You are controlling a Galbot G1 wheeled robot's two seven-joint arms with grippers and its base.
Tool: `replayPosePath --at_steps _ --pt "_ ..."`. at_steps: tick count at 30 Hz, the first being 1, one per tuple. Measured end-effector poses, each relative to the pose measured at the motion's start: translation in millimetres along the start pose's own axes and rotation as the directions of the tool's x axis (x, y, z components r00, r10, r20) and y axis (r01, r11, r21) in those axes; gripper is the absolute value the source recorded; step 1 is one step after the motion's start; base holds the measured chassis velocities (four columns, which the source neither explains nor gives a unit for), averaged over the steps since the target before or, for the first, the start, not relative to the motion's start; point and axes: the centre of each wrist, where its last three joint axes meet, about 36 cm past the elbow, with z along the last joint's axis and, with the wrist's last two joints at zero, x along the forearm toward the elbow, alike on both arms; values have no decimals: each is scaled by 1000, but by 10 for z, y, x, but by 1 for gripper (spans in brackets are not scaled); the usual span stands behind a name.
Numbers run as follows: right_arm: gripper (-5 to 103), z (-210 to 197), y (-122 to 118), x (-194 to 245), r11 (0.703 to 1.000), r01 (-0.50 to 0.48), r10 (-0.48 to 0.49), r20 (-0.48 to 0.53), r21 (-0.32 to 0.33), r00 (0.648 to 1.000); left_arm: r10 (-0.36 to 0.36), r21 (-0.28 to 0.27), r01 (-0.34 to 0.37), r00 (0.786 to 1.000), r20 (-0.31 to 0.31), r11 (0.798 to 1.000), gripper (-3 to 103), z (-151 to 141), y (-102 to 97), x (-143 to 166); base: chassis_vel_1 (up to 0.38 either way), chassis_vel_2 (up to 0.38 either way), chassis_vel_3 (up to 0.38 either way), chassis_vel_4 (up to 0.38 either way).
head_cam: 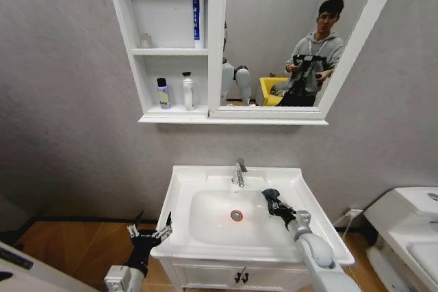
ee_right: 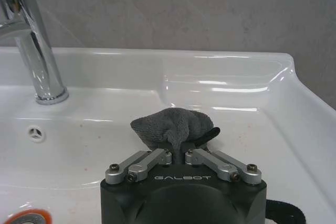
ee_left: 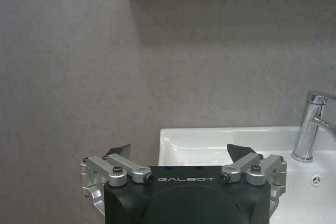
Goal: Move facial cleanser and shampoo from washbasin to cabinet, then wipe washbasin with towel.
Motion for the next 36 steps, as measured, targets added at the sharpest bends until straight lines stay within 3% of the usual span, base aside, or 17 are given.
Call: replayPosePath --at_steps 8,12,21,25,32,35,36 --pt "7 131 -39 -284 1000 -29 29 -56 -6 998 0 0 0 1000 0 1000 100 0 0 0 0 0 0 0" --pt "7 191 138 -443 998 -14 7 -96 -67 995 0 0 0 1000 0 1000 100 0 0 0 0 0 0 0" --pt "7 236 140 -557 995 33 -47 -161 -89 986 0 0 0 1000 0 1000 100 0 0 0 0 0 0 0" --pt "7 249 405 -659 986 76 -104 -187 -150 977 0 0 0 1000 0 1000 100 0 0 0 0 0 0 0" --pt "7 253 698 -747 978 129 -161 -200 -163 967 0 0 0 1000 0 1000 100 0 0 0 0 0 0 0" --pt "7 267 1033 -828 966 181 -218 -204 -186 954 0 0 0 1000 0 1000 100 0 1 0 0 0 0 0" --pt "7 267 1033 -828 966 181 -218 -204 -186 954 0 0 0 1000 0 1000 100 0 1 0 0 0 0 0"
